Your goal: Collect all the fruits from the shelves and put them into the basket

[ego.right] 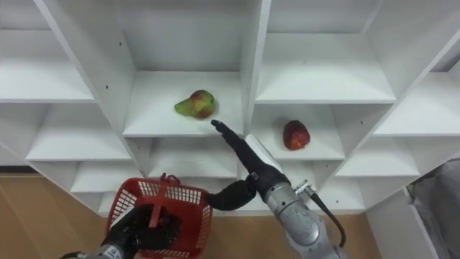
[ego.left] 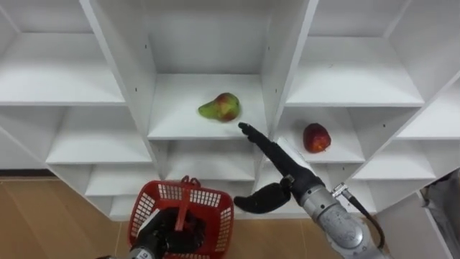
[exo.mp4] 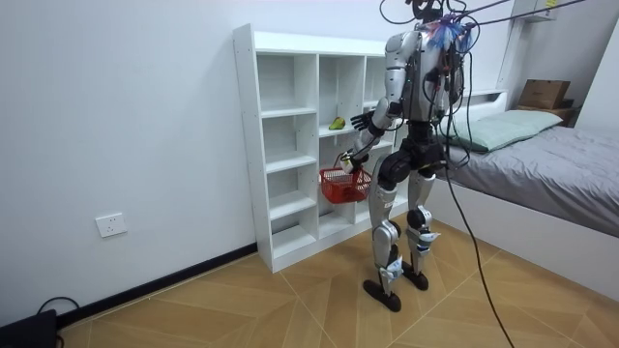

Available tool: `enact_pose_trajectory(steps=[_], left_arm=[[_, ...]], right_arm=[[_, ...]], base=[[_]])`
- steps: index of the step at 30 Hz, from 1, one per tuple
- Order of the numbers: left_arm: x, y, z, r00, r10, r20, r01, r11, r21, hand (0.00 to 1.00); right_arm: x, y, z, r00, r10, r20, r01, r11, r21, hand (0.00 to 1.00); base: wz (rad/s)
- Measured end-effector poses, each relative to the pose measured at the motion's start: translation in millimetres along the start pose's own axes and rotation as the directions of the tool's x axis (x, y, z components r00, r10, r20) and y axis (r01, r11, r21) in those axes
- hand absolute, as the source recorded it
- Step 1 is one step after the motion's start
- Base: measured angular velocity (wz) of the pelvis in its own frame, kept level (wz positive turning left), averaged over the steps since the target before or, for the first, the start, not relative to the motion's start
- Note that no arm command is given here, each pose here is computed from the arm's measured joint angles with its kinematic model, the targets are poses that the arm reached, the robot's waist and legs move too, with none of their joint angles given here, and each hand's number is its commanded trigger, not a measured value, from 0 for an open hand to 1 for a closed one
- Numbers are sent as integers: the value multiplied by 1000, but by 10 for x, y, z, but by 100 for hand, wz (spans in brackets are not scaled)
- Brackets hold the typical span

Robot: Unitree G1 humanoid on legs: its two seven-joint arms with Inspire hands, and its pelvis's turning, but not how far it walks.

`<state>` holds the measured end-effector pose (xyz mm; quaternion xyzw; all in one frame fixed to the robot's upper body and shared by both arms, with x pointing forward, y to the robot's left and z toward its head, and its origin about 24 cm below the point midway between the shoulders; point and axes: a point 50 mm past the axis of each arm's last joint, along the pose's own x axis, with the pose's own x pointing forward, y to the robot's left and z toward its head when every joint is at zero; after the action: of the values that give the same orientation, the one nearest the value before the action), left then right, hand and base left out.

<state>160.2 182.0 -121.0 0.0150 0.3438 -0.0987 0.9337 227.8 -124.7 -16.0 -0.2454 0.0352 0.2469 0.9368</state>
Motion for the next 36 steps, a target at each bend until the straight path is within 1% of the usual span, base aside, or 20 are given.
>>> enact_pose_trajectory(steps=[5,10,19,30,36], left_arm=[[-2,10,-4,1000,14,-2,-14,1000,3,100],[3,16,2,1000,31,-5,-31,999,42,100],[34,39,63,998,57,12,-57,997,48,100],[63,-69,68,1000,19,15,-19,999,34,100],[68,-78,57,1000,-19,-14,20,995,95,100]], right_arm=[[22,-48,125,999,-15,52,18,999,-49,0],[97,-122,229,995,-27,94,34,997,-67,0],[205,-242,432,982,-62,176,79,993,-91,0],[284,-364,560,968,-102,228,131,985,-115,0],[343,-433,572,967,-118,224,150,980,-133,0]], base=[[11],[10],[7],[8],[4]])
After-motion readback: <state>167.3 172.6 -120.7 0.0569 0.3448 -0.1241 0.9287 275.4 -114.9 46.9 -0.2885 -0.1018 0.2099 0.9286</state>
